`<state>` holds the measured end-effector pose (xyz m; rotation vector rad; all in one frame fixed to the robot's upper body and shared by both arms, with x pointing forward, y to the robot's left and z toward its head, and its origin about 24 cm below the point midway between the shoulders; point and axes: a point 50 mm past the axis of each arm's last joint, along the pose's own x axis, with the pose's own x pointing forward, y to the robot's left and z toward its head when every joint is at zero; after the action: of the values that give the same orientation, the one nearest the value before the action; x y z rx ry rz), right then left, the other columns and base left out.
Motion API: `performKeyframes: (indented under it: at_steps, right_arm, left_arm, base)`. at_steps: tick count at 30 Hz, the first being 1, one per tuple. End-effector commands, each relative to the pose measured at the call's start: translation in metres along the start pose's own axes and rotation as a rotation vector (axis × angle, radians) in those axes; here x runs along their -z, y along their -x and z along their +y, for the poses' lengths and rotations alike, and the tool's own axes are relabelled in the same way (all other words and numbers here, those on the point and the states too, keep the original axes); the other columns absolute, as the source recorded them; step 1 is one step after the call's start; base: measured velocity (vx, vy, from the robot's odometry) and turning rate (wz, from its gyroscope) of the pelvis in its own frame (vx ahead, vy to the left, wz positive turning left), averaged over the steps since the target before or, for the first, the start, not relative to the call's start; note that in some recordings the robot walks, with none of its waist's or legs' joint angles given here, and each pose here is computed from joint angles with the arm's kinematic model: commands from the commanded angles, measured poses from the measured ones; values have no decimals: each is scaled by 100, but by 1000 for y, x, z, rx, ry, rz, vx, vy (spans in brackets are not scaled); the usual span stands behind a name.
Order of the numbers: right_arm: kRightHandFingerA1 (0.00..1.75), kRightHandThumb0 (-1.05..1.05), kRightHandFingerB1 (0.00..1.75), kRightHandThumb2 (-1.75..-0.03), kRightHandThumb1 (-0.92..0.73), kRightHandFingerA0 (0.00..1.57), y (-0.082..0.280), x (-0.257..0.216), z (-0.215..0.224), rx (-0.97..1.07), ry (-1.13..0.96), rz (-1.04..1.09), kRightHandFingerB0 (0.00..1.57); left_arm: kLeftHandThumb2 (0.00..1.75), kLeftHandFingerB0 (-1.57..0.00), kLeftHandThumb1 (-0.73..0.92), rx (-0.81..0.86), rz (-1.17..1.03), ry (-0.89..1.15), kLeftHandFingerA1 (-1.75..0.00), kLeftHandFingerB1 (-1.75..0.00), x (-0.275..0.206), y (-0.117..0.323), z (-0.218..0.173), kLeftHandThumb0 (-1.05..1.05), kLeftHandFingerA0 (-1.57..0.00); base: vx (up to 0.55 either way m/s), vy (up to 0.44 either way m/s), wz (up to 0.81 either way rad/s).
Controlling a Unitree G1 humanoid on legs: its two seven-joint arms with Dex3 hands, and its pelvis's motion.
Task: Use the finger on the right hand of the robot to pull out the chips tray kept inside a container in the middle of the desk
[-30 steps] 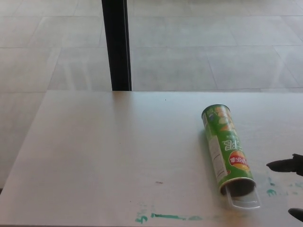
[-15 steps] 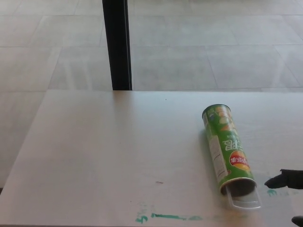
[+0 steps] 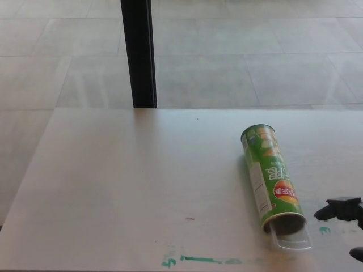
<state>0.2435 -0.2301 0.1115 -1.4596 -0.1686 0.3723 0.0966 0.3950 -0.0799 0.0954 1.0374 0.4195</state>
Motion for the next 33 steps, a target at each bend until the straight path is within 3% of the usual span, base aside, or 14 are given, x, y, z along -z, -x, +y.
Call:
performKeyframes:
  at_steps: [1, 4, 5, 9, 10, 13, 15, 16, 17, 20, 23, 29, 30, 33]
  right_arm:
    - [137, -15, 50, -57, -52, 94, -6, -3, -19, 55, 57, -15, 53]
    - [129, -14, 49, -55, -51, 98, -6, -4, -28, 90, 63, -22, 55]
    - [127, -15, 48, -55, -51, 97, -5, -4, -30, 95, 62, -22, 55]
    - [133, -15, 48, -56, -51, 97, -2, -8, -29, 98, 46, -38, 56]
    - [135, -15, 49, -56, -51, 95, -2, -9, -27, 90, 43, -43, 56]
    - [129, -21, 52, -62, -46, 99, -2, -10, -16, 33, 41, -51, 54]
    - [129, -21, 52, -62, -46, 99, -2, -11, -12, 16, 42, -53, 54]
    - [131, -15, 47, -55, -49, 97, -1, -13, -6, -9, 48, -55, 56]
    - [129, -20, 51, -61, -45, 99, -2, -14, -2, -7, 50, -58, 54]
    - [132, -16, 49, -56, -48, 95, -5, -15, 1, -23, 60, -56, 54]
    - [131, -21, 52, -62, -47, 95, -9, -19, 5, -29, 28, -63, 52]
    - [126, -18, 48, -55, -50, 95, -13, -25, 10, -42, 38, -69, 55]
    - [127, -18, 48, -55, -50, 96, -14, -26, 10, -41, 42, -71, 55]
    - [130, -17, 49, -55, -48, 100, -18, -27, 11, -27, 35, -82, 57]
  left_arm:
    - [59, -64, 63, -18, 1, 14, -56, -57, 1, 3, 8, -56, -52]
    - [60, -57, 66, -18, 1, -4, -55, -51, 3, 4, 10, -54, -52]
    - [60, -61, 65, -23, 6, -4, -54, -53, 3, 4, 10, -54, -53]
    - [59, -63, 64, -29, 11, -8, -56, -54, 4, 3, 9, -56, -54]
    - [59, -69, 63, -29, 11, -7, -57, -73, 4, 3, 9, -57, -56]
    - [59, -62, 63, -28, 12, 18, -58, -57, 4, 3, 9, -55, -55]
    - [59, -62, 63, -33, 13, 20, -58, -57, 4, 3, 9, -55, -55]
    - [59, -63, 65, -23, 8, -18, -55, -55, 5, 4, 10, -55, -53]
    - [60, -67, 66, -21, 9, -22, -54, -59, 4, 4, 10, -54, -53]
    - [59, -66, 65, -24, 5, -17, -55, -60, 3, 4, 10, -56, -54]
    - [59, -64, 63, -26, 9, -1, -55, -53, 3, 3, 10, -55, -53]
    - [59, -65, 64, -32, 20, -27, -56, -58, 7, 4, 10, -56, -54]
    - [59, -68, 64, -27, 22, -23, -56, -69, 7, 4, 10, -56, -53]
    - [59, -64, 65, -24, 30, -15, -55, -57, 8, 4, 10, -53, -52]
  base:
    - [0, 0, 0]
    - [0, 0, 0]
    - [0, 0, 0]
    - [0, 0, 0]
    - [0, 0, 0]
    - [0, 0, 0]
    - [0, 0, 0]
    - [0, 0, 0]
    - [0, 0, 0]
    - [0, 0, 0]
    - [0, 0, 0]
    - [0, 0, 0]
    - [0, 0, 0]
    - [0, 0, 0]
